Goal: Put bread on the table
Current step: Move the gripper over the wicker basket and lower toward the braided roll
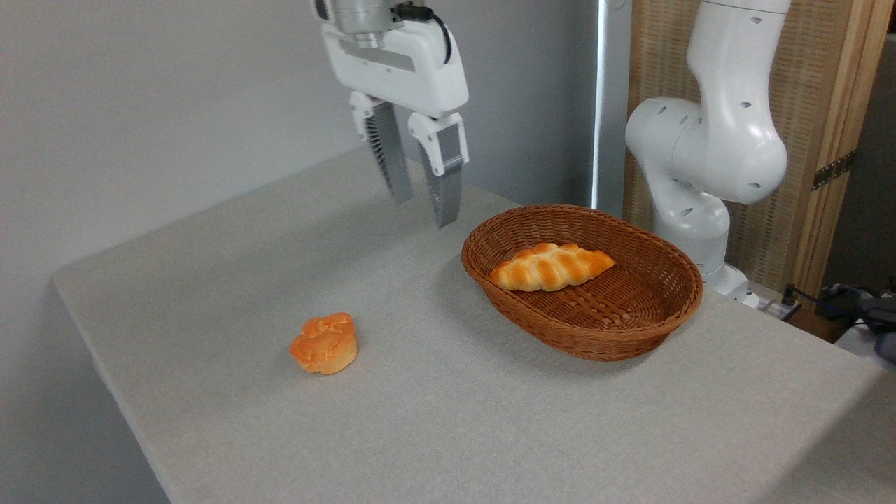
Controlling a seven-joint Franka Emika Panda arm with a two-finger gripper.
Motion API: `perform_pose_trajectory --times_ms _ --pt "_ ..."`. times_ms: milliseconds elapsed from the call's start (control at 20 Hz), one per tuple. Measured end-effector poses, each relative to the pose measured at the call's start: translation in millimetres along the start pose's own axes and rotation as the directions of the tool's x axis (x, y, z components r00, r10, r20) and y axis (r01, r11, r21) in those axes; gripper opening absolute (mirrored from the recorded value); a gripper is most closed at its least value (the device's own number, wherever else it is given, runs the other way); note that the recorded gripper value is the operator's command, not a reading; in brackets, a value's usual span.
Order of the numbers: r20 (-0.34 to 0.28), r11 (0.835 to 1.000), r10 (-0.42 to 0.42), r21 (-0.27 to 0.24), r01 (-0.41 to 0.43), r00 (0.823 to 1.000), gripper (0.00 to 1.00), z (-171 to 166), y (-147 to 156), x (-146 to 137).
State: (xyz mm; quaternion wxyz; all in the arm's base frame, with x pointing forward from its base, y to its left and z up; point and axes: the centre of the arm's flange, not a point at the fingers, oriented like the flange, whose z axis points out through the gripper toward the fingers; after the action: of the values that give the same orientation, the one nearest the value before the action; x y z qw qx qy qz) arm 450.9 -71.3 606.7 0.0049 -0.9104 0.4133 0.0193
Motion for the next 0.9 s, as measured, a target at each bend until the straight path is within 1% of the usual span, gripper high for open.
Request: perform_pose_trajectory --times_ms 200,350,400,500,600,650,700,750,900 --pt "0.010 0.996 0.087 -0.010 -0.087 0.996 1.00 11.2 29.5 -21.3" --pt "0.013 0.985 0.171 -0.022 -0.171 0.985 1.00 23.4 57.0 -38.9" --pt "0.012 0.982 0.187 -0.025 -0.187 0.982 1.00 25.5 61.8 -41.6" --pt "0.014 0.972 0.234 -0.040 -0.233 0.972 1.00 31.3 74.1 -49.1" --pt "0.025 0.953 0.294 -0.078 -0.291 0.956 1.00 41.8 87.0 -60.8" --pt "0.027 0.948 0.308 -0.088 -0.305 0.951 1.00 45.2 89.8 -63.6" --pt "0.032 0.940 0.331 -0.104 -0.326 0.943 1.00 52.5 94.4 -67.6" --pt "0.037 0.934 0.344 -0.115 -0.337 0.938 1.00 59.5 98.0 -70.0" --pt "0.053 0.925 0.363 -0.139 -0.353 0.930 1.00 74.2 103.4 -72.3"
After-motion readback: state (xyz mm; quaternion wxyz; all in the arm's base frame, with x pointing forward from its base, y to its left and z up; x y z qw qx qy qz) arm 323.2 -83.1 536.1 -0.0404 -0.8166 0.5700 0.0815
